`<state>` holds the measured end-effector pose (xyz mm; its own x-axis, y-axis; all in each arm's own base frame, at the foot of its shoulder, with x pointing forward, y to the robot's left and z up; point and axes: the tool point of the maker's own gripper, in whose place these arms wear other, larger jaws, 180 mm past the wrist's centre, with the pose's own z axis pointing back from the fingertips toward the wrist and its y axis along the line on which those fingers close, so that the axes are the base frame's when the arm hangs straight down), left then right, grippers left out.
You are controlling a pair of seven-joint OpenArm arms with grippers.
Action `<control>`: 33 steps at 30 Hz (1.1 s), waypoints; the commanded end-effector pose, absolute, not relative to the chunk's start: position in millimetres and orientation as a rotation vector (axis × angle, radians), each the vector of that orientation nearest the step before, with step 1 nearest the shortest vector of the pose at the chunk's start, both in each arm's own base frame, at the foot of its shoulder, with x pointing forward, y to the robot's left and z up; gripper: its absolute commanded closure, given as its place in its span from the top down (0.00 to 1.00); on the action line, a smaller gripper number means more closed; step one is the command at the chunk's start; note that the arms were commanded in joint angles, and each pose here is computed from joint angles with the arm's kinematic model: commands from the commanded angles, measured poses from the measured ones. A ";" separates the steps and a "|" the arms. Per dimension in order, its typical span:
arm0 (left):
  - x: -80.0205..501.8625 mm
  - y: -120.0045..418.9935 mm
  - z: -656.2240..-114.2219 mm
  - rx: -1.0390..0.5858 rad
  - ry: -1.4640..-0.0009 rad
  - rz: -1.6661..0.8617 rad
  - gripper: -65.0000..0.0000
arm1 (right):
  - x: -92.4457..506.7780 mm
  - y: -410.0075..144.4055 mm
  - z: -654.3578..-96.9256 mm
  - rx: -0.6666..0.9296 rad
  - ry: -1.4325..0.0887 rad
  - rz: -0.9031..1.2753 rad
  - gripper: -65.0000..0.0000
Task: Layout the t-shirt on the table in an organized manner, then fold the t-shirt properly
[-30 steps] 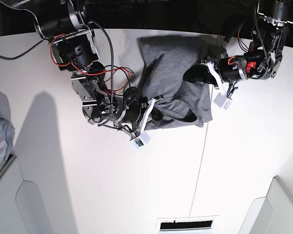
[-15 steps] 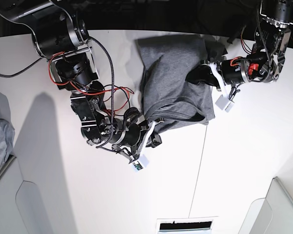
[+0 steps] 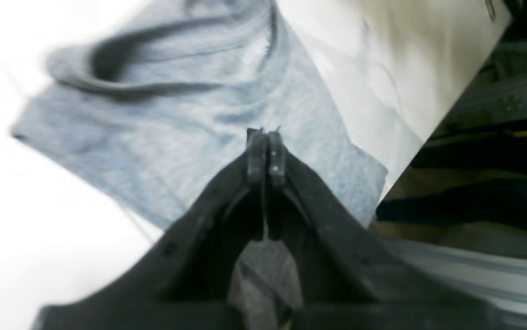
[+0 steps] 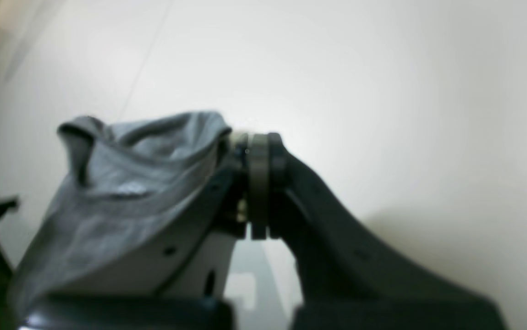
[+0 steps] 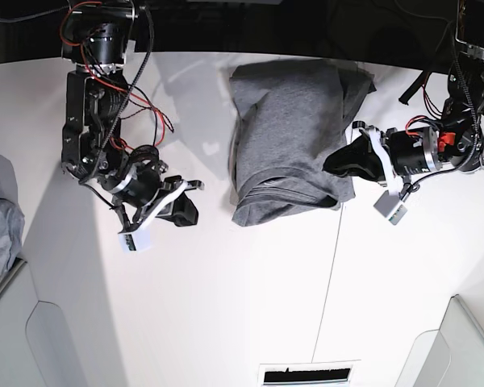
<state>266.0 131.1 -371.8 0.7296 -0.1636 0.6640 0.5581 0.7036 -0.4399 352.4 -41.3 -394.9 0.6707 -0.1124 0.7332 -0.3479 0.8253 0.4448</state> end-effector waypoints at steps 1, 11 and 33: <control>270.3 136.7 -361.5 -0.681 -0.675 -0.428 0.00 | 349.4 -52.1 -387.3 0.603 -0.867 0.140 0.00; 223.0 215.3 -376.3 -0.589 -0.626 -0.183 0.00 | 233.3 -99.6 -420.3 0.566 -0.697 0.150 0.00; -18.0 230.1 -492.1 -0.380 -0.088 -0.137 0.00 | -61.8 -77.3 -495.8 0.590 0.034 0.571 0.00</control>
